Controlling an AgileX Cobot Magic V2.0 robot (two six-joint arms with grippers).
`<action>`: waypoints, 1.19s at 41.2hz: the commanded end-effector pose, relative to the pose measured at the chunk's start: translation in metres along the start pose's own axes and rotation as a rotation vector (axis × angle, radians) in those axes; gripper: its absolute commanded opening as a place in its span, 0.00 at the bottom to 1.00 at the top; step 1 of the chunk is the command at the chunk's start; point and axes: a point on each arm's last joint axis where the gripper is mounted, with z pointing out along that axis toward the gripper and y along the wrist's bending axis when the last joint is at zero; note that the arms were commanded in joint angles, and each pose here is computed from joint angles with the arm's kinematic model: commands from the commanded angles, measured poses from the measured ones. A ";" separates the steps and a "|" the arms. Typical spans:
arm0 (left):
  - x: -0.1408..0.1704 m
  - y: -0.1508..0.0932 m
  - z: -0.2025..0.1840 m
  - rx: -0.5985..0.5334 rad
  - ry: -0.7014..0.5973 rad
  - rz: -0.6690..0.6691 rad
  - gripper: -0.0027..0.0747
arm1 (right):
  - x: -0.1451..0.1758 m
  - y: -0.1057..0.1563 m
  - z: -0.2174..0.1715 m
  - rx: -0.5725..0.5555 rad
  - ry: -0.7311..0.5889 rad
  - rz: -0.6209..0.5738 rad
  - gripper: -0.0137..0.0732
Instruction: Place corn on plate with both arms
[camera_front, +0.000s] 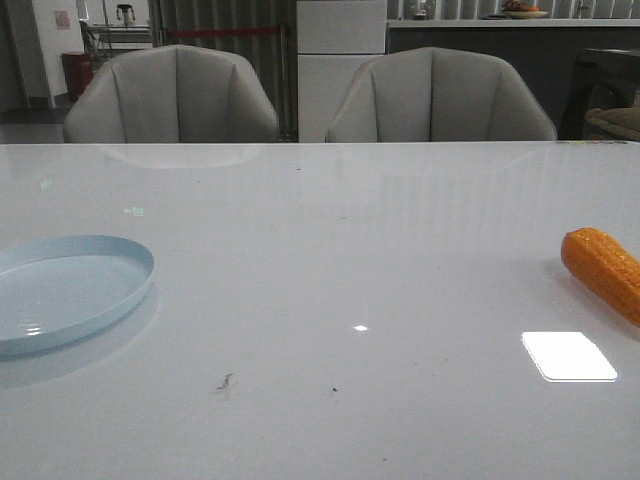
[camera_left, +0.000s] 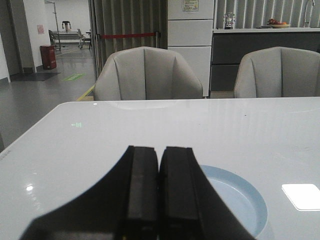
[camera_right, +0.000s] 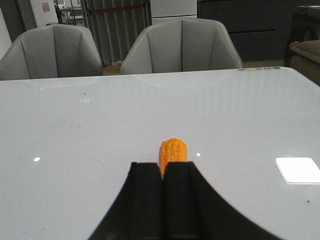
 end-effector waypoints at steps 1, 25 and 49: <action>0.003 0.000 0.000 -0.004 -0.073 -0.008 0.15 | -0.016 0.002 -0.003 -0.011 -0.124 -0.010 0.18; 0.003 0.000 0.000 -0.004 -0.073 -0.014 0.15 | -0.016 0.002 -0.003 -0.011 -0.124 -0.010 0.18; -0.032 0.001 -0.008 -0.015 -0.377 -0.008 0.15 | -0.038 0.004 -0.008 -0.036 -0.347 0.009 0.18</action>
